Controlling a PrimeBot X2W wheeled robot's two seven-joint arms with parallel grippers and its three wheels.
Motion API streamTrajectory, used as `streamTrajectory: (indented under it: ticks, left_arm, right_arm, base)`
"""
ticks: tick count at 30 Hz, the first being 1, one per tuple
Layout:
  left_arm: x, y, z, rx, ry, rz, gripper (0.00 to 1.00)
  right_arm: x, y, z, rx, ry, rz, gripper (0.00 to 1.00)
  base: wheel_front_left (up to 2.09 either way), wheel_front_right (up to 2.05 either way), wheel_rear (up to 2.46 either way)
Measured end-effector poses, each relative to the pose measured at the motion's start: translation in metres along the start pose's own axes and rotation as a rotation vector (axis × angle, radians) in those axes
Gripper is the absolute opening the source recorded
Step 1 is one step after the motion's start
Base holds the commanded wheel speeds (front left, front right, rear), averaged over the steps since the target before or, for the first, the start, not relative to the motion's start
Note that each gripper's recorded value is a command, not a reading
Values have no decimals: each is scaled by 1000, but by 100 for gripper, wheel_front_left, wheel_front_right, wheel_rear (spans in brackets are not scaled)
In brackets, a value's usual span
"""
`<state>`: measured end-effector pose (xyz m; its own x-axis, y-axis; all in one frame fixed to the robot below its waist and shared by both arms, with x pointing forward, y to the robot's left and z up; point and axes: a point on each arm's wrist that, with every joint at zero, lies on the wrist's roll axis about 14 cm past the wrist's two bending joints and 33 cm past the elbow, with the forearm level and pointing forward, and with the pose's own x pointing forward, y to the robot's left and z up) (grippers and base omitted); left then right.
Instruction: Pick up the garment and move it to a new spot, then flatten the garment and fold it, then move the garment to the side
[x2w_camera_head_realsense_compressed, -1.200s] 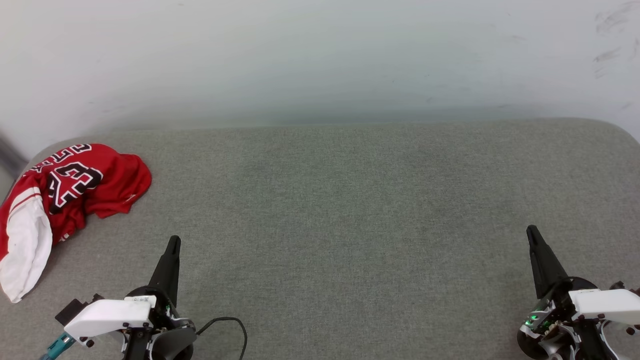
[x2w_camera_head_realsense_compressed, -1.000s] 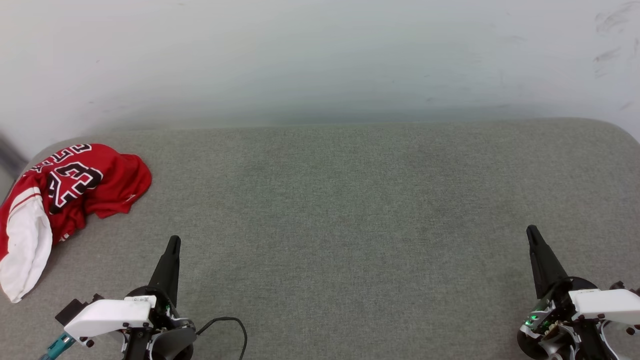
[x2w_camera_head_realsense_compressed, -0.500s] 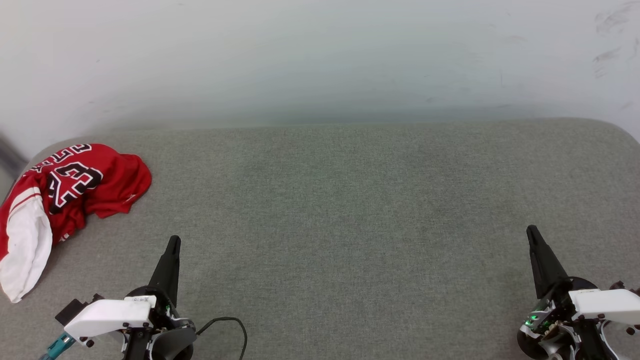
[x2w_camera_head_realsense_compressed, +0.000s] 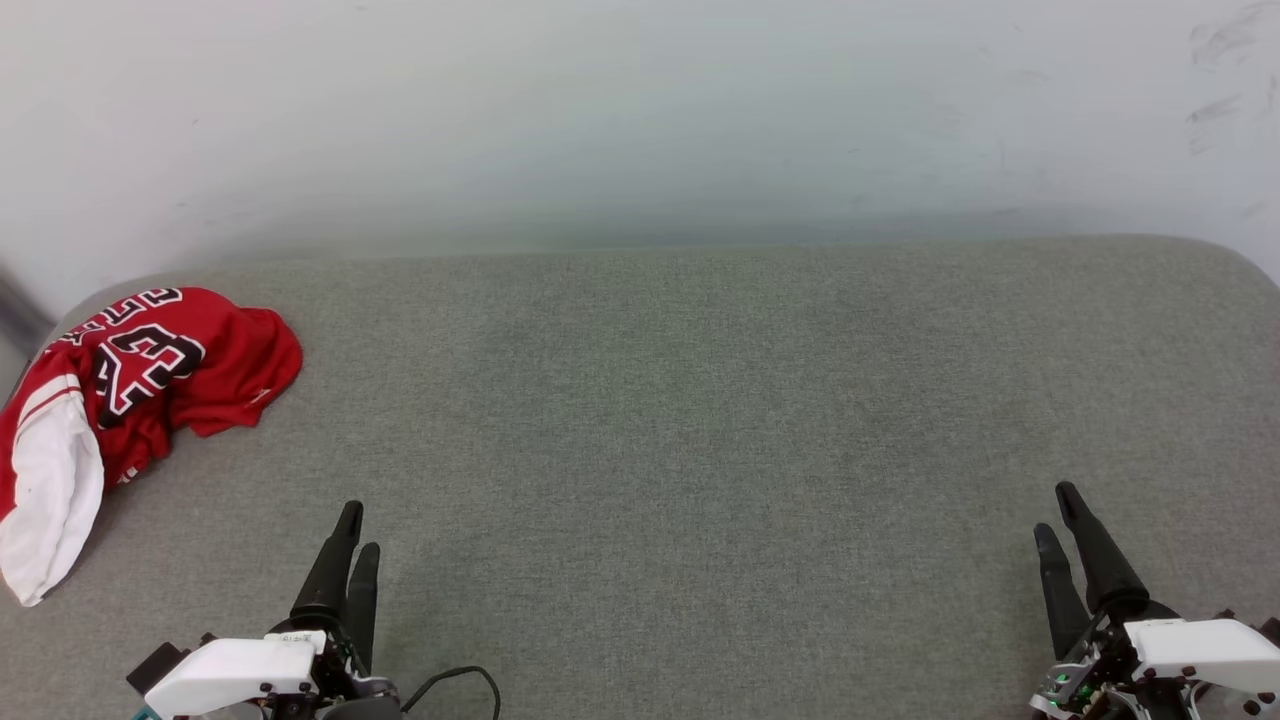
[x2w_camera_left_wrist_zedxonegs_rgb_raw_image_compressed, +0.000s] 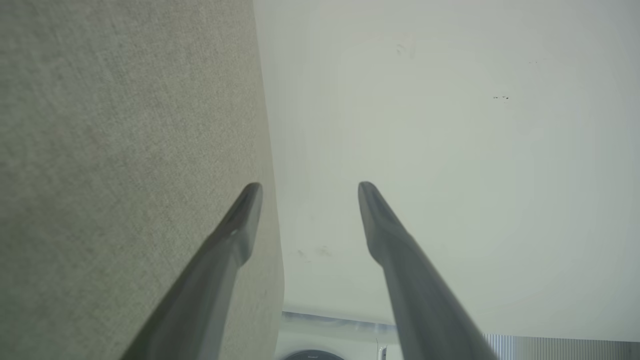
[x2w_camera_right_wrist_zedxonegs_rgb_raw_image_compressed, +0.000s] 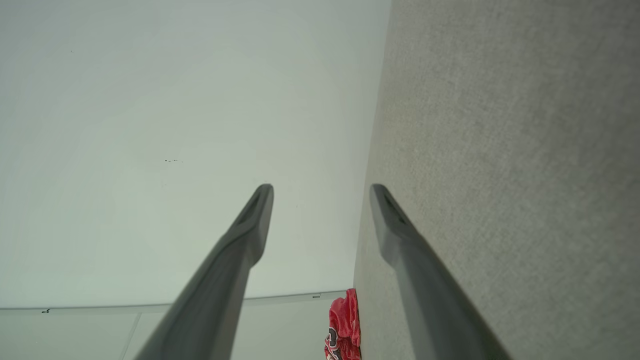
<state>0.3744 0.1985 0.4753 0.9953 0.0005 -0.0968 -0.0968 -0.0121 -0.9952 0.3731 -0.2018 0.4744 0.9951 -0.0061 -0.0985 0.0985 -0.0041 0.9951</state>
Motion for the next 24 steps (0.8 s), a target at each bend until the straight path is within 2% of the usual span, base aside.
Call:
streamTrajectory:
  ticks: [14,24]
  left_arm:
    - [-2,-5,11,67,-66,-15,100]
    - [-4,-11,31,160,-147,-25,100]
  right_arm:
    - [1,6,1,-102,-37,16,100]
    - [1,14,11,-307,-81,28,100]
  base:
    - [0,0,0]
    - [0,0,0]
